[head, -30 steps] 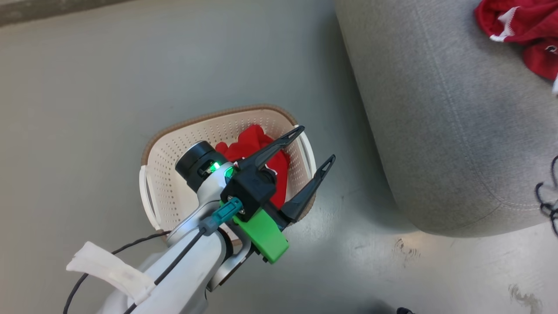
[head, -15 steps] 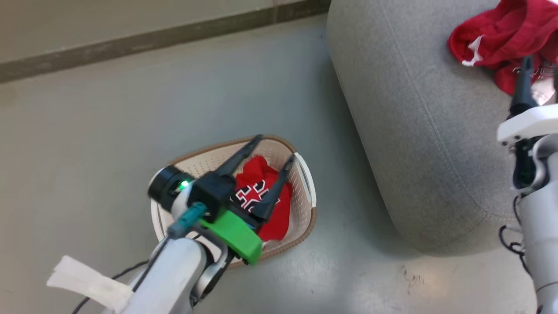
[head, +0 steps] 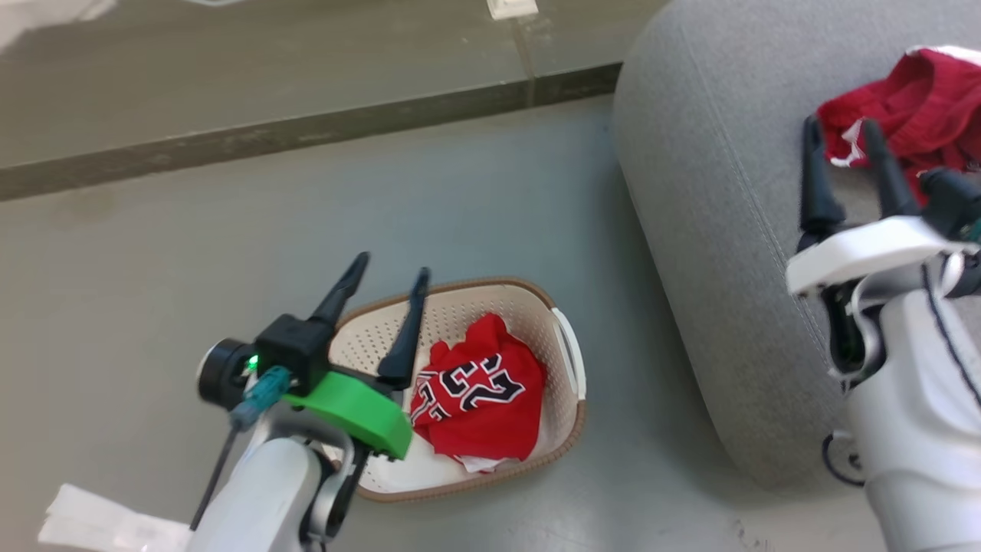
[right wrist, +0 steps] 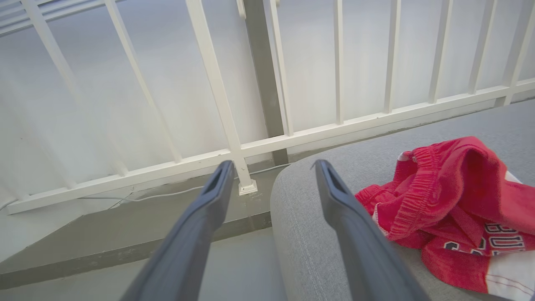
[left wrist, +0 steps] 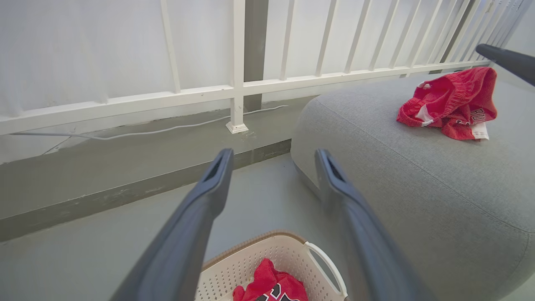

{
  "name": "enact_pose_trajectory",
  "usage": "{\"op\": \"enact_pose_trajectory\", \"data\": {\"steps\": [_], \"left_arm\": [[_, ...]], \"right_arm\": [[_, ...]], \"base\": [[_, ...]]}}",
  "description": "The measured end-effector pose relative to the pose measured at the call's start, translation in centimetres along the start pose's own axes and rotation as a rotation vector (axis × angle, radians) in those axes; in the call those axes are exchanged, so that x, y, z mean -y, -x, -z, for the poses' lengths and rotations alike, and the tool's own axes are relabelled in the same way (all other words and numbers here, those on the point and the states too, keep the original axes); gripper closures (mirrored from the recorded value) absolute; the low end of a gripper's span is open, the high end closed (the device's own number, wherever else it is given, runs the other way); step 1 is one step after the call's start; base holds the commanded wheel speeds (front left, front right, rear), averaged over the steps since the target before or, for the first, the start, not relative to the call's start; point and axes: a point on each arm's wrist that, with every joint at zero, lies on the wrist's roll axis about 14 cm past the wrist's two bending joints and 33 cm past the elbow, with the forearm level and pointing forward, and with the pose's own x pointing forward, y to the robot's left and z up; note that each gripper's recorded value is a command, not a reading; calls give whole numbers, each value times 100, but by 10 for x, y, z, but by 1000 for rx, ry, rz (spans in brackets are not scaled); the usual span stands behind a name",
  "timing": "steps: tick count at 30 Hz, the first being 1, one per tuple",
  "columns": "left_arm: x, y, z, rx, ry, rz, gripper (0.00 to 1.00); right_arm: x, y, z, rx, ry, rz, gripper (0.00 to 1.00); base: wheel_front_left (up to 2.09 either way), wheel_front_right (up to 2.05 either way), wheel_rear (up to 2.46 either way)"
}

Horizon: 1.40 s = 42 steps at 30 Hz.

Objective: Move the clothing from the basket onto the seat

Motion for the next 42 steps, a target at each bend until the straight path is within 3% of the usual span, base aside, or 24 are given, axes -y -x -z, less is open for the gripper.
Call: {"op": "enact_pose_trajectory", "data": {"steps": [8, 16, 27, 42], "left_arm": [[-43, 32, -14, 34, -11, -197, 0], [-66, 64, -15, 33, -16, -314, 0], [-73, 98, -17, 50, 1, -395, 0], [-81, 112, -17, 56, 3, -446, 0]], "right_arm": [[-48, 24, 10, -20, 17, -137, 0], [-69, 49, 22, -56, 41, -202, 0], [-82, 80, 29, -75, 33, -233, 0], [-88, 92, 22, -52, 25, -235, 0]], "base": [[0, 0, 0], [0, 0, 0], [0, 0, 0], [0, 0, 0]]}}
